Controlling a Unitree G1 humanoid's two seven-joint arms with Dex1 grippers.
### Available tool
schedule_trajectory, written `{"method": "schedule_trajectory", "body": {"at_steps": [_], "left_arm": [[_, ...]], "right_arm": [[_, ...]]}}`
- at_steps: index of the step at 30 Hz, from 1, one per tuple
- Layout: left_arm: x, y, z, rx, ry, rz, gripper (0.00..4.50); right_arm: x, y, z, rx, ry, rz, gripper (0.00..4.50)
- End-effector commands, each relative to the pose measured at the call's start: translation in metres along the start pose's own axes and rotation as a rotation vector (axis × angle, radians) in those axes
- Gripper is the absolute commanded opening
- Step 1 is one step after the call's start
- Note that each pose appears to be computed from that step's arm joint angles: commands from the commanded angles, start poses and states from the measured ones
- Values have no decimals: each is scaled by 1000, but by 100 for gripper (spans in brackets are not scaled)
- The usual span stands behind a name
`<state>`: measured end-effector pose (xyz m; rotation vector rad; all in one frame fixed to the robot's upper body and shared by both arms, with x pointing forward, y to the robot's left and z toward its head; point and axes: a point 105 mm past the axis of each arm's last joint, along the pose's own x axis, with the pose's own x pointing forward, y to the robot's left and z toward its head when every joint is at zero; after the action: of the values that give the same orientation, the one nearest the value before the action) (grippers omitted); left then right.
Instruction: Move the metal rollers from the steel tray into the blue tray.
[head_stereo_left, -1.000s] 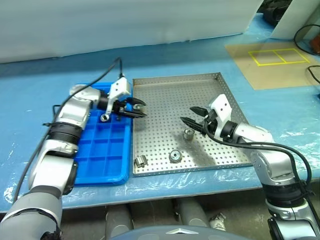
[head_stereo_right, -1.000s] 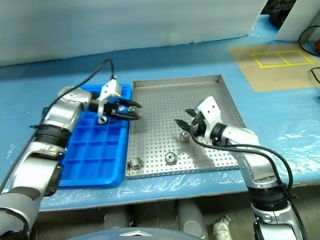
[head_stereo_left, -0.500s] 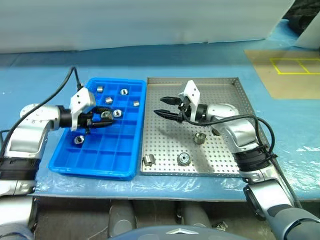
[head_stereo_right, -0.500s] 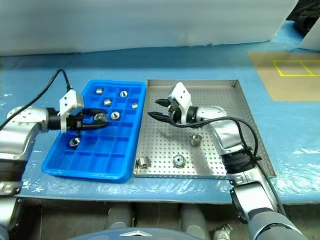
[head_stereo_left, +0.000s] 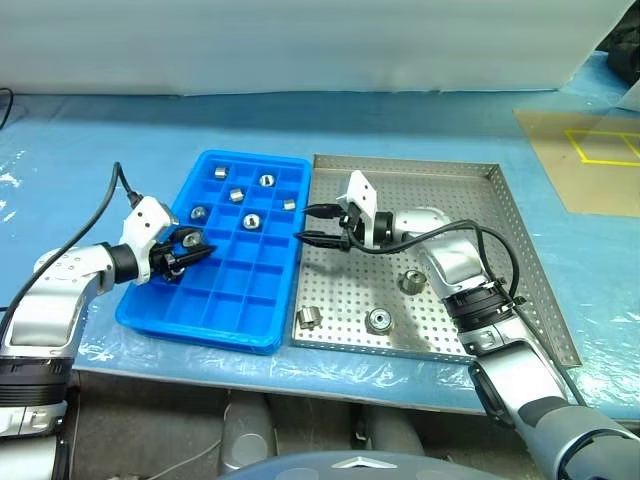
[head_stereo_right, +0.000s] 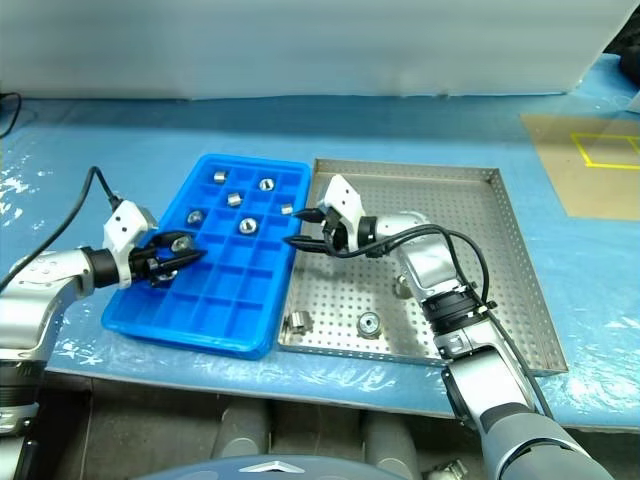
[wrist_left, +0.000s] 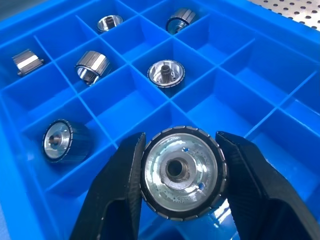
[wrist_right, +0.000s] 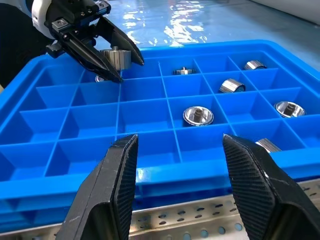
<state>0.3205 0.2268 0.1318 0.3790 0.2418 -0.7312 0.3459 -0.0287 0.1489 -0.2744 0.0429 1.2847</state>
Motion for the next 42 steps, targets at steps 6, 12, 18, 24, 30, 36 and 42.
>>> {"method": "schedule_trajectory", "body": {"at_steps": [6, 12, 18, 24, 30, 36, 42], "left_arm": [[19, 7, -9, 30, 8, 20, 195], [33, 8, 0, -42, -55, -4, 261], [44, 3, 1, -20, -38, -36, 422], [53, -11, 19, 16, -80, -122, 422], [73, -35, 58, 24, -173, -292, 422], [108, -50, 84, 58, -235, -407, 422], [140, -73, 109, 81, -299, -503, 422]], "right_arm": [[-12, -3, 9, -42, -23, -37, 273], [-14, -5, 10, -52, -23, -73, 273], [-18, -5, 9, -47, -23, -92, 273], [-26, -6, 10, -34, -27, -130, 273], [-50, -10, 22, -61, -22, -185, 273], [-82, -13, 13, -40, 22, -330, 273], [-109, -5, 6, -10, 52, -460, 273]]}}
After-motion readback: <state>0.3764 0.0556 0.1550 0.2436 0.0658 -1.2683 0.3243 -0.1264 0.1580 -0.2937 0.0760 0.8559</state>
